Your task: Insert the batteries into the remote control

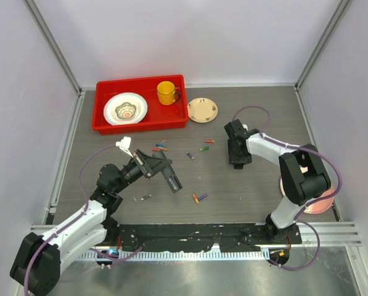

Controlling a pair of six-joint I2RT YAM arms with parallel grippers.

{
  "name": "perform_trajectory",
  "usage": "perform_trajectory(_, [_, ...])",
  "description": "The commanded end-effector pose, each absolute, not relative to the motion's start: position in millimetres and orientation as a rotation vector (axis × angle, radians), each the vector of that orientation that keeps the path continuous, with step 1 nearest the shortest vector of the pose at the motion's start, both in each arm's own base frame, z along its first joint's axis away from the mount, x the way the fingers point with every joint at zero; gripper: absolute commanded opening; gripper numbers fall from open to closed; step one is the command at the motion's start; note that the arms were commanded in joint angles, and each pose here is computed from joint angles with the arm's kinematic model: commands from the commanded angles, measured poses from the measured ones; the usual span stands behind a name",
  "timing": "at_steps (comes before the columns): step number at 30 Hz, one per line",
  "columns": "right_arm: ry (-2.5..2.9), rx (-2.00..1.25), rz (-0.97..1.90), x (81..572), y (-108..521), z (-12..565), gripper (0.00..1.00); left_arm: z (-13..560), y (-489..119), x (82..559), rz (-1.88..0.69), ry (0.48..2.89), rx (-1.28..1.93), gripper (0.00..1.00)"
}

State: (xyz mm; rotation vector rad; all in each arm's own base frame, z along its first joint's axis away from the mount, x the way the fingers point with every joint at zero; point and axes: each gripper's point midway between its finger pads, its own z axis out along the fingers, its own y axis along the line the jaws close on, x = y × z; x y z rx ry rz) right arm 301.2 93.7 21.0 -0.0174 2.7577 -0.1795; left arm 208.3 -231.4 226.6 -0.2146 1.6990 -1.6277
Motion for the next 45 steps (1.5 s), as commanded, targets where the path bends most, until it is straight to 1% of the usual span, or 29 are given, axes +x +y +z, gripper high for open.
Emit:
perform_trajectory(1, [2.721, -0.006, -0.131, 312, 101, 28, 0.50, 233, -232, 205, -1.648, 1.675, -0.169, 0.00])
perform_trajectory(2, [2.708, -0.001, -0.123, 314, 101, 30, 0.55, 233, -233, 205, -1.648, 1.677, -0.169, 0.00])
perform_trajectory(4, [2.694, 0.014, -0.097, 313, 103, 36, 0.61, 232, -233, 205, -1.649, 1.683, -0.168, 0.00])
perform_trajectory(5, [2.657, 0.034, -0.066, 317, 105, 48, 0.65, 230, -234, 205, -1.648, 1.690, -0.170, 0.00])
perform_trajectory(8, [2.587, 0.054, -0.001, 317, 111, 74, 0.71, 226, -234, 206, -1.640, 1.706, -0.177, 0.00])
perform_trajectory(11, [2.521, -0.001, 0.074, 314, 128, 96, 0.72, 220, -234, 209, -1.623, 1.731, -0.190, 0.00])
perform_trajectory(13, [2.461, -0.128, 0.150, 299, 157, 112, 0.72, 214, -233, 211, -1.607, 1.753, -0.213, 0.00])
perform_trajectory(15, [2.417, -0.210, 0.155, 287, 173, 120, 0.70, 211, -232, 213, -1.592, 1.760, -0.229, 0.00])
perform_trajectory(16, [2.403, -0.314, 0.176, 270, 195, 120, 0.68, 207, -231, 214, -1.576, 1.774, -0.243, 0.00])
perform_trajectory(18, [2.377, -0.376, 0.154, 253, 206, 116, 0.66, 205, -229, 213, -1.554, 1.786, -0.241, 0.00])
perform_trajectory(19, [2.362, -0.446, 0.168, 237, 220, 114, 0.65, 205, -228, 214, -1.545, 1.784, -0.244, 0.00])
perform_trajectory(21, [2.342, -0.493, 0.167, 221, 226, 105, 0.65, 200, -226, 213, -1.523, 1.804, -0.243, 0.00])
perform_trajectory(23, [2.292, -0.501, 0.259, 206, 243, 108, 0.65, 200, -225, 209, -1.516, 1.804, -0.235, 0.00])
perform_trajectory(24, [2.304, -0.518, 0.272, 197, 240, 96, 0.65, 196, -224, 208, -1.508, 1.819, -0.238, 0.00])
perform_trajectory(25, [2.284, -0.504, 0.327, 193, 244, 99, 0.63, 198, -223, 205, -1.513, 1.808, -0.228, 0.00])
perform_trajectory(28, [2.262, -0.517, 0.418, 186, 253, 96, 0.58, 196, -220, 199, -1.521, 1.792, -0.219, 0.00])
perform_trajectory(31, [2.251, -0.556, 0.481, 184, 267, 100, 0.56, 192, -219, 194, -1.522, 1.797, -0.207, 0.00])
perform_trajectory(37, [2.289, -0.694, 0.485, 179, 291, 92, 0.47, 190, -217, 187, -1.518, 1.812, -0.187, 0.00])
perform_trajectory(45, [2.316, -0.812, 0.498, 162, 304, 76, 0.45, 188, -214, 182, -1.516, 1.808, -0.185, 0.00])
